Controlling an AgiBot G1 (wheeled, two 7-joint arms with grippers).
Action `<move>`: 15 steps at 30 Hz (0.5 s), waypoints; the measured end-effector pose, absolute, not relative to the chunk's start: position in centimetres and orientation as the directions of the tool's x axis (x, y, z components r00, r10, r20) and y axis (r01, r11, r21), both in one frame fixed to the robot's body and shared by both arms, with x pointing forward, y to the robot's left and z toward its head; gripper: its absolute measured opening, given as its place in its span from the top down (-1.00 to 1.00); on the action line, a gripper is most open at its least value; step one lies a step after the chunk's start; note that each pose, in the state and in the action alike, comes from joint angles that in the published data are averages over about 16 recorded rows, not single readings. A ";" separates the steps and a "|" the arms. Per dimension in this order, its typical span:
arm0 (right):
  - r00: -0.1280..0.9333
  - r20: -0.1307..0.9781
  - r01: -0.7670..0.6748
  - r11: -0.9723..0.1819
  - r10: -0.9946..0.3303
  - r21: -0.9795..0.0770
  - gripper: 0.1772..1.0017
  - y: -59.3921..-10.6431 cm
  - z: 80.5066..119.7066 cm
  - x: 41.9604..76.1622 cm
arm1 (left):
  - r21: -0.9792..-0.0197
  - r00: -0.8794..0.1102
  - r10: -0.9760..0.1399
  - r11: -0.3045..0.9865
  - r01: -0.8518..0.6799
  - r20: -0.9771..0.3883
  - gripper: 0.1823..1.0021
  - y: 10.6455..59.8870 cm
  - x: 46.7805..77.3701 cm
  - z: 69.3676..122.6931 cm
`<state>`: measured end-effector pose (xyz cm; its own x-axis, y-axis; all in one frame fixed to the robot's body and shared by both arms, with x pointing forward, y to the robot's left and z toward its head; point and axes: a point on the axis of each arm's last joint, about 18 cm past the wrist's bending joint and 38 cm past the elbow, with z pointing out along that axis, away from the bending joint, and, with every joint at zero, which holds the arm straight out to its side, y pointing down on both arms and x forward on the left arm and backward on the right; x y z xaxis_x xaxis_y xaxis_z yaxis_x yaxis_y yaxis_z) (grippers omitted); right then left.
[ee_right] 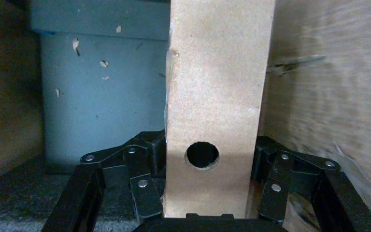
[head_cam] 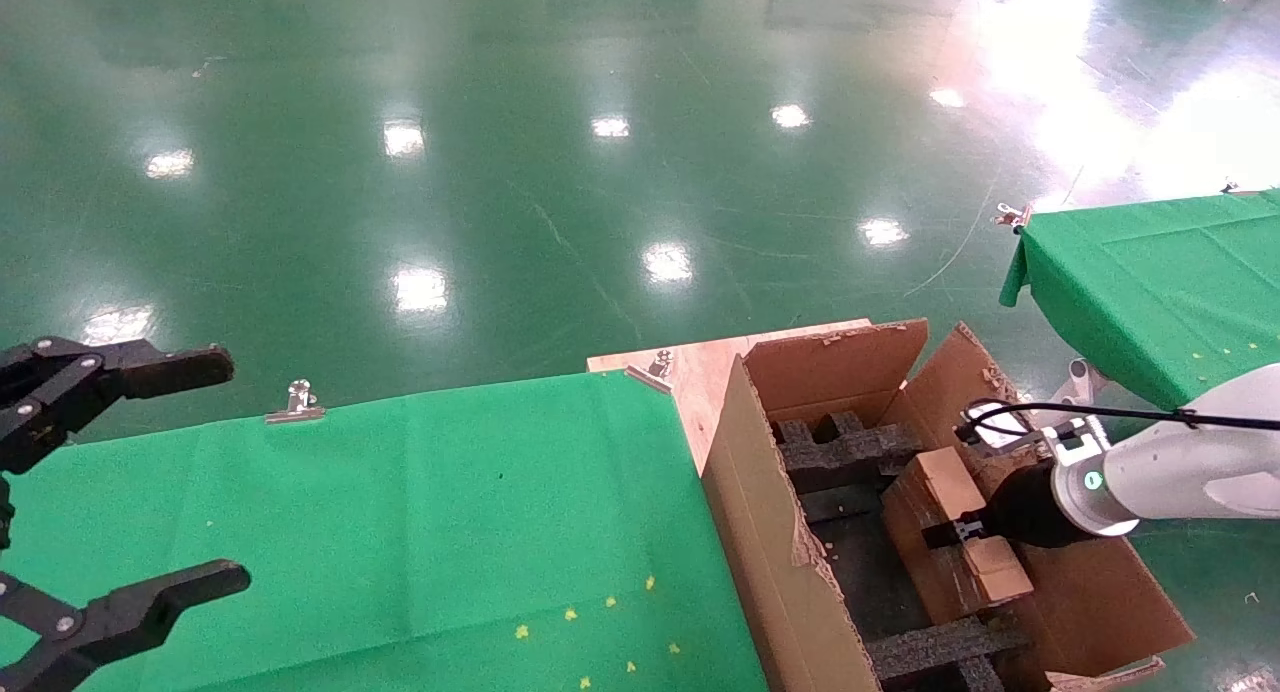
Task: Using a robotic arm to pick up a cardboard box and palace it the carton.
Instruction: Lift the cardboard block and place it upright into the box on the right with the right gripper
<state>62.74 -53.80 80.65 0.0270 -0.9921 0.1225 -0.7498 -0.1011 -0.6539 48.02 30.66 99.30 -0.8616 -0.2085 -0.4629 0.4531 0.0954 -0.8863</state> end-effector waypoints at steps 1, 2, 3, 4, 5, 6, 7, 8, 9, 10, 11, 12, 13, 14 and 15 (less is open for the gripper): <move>0.028 0.125 -0.752 -0.103 -0.992 -0.652 0.73 -53.7 80.5 62.9 | -0.886 -0.862 -0.208 0.095 0.453 -0.463 -1.00 30.7 48.0 99.3; 0.029 0.127 -0.753 -0.105 -0.991 -0.649 0.73 -53.7 80.3 63.0 | -0.886 -0.862 -0.208 0.095 0.453 -0.463 -1.00 30.7 48.0 99.3; 0.030 0.128 -0.755 -0.107 -0.991 -0.647 0.73 -53.6 80.2 63.1 | -0.886 -0.862 -0.208 0.095 0.453 -0.463 -1.00 30.7 48.0 99.3; 0.030 0.130 -0.756 -0.108 -0.991 -0.646 0.73 -53.6 80.0 63.2 | -0.886 -0.862 -0.209 0.095 0.453 -0.463 -1.00 30.7 48.0 99.3; 0.030 0.131 -0.757 -0.108 -0.991 -0.645 0.73 -53.6 79.9 63.2 | -0.886 -0.862 -0.209 0.095 0.453 -0.463 -1.00 30.7 48.0 99.3; 0.030 0.132 -0.758 -0.109 -0.991 -0.643 0.73 -53.5 79.8 63.3 | -0.886 -0.862 -0.209 0.095 0.453 -0.463 -1.00 30.7 48.0 99.3; 0.031 0.133 -0.758 -0.110 -0.991 -0.643 0.74 -53.5 79.7 63.4 | -0.886 -0.862 -0.209 0.095 0.453 -0.463 -1.00 30.7 48.0 99.3; 0.031 0.134 -0.759 -0.110 -0.991 -0.642 0.74 -53.5 79.6 63.5 | -0.886 -0.862 -0.209 0.095 0.453 -0.463 -1.00 30.7 48.0 99.3; 0.031 0.135 -0.759 -0.111 -0.990 -0.641 0.74 -53.5 79.6 63.5 | -0.886 -0.862 -0.209 0.095 0.453 -0.463 -1.00 30.7 48.0 99.3; 0.030 0.135 -0.760 -0.111 -0.990 -0.641 0.74 -53.5 79.5 63.5 | -0.886 -0.862 -0.209 0.095 0.453 -0.463 -1.00 30.7 48.0 99.3; 0.030 0.136 -0.760 -0.111 -0.990 -0.640 0.74 -53.5 79.5 63.6 | -0.886 -0.862 -0.209 0.095 0.453 -0.463 -1.00 30.7 48.0 99.3; 0.030 0.137 -0.760 -0.112 -0.990 -0.640 0.73 -53.5 79.5 63.6 | -0.886 -0.862 -0.209 0.095 0.453 -0.463 -1.00 30.7 48.0 99.3; 0.030 0.138 -0.760 -0.112 -0.990 -0.640 0.73 -53.5 79.5 63.6 | -0.886 -0.862 -0.209 0.095 0.453 -0.463 -1.00 30.7 48.0 99.3; 0.030 0.138 -0.760 -0.112 -0.990 -0.640 0.73 -53.5 79.5 63.6 | -0.886 -0.862 -0.209 0.095 0.453 -0.463 -1.00 30.7 48.0 99.3; 0.030 0.138 -0.760 -0.112 -0.990 -0.640 0.72 -53.5 79.4 63.6 | -0.886 -0.862 -0.209 0.095 0.453 -0.463 -1.00 30.7 48.0 99.3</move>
<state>63.65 -53.48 79.44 0.0296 -0.9900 0.1377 -0.7602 -0.1117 -0.6401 48.03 30.67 99.30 -0.8616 -0.2088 -0.4627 0.4530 0.0952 -0.8864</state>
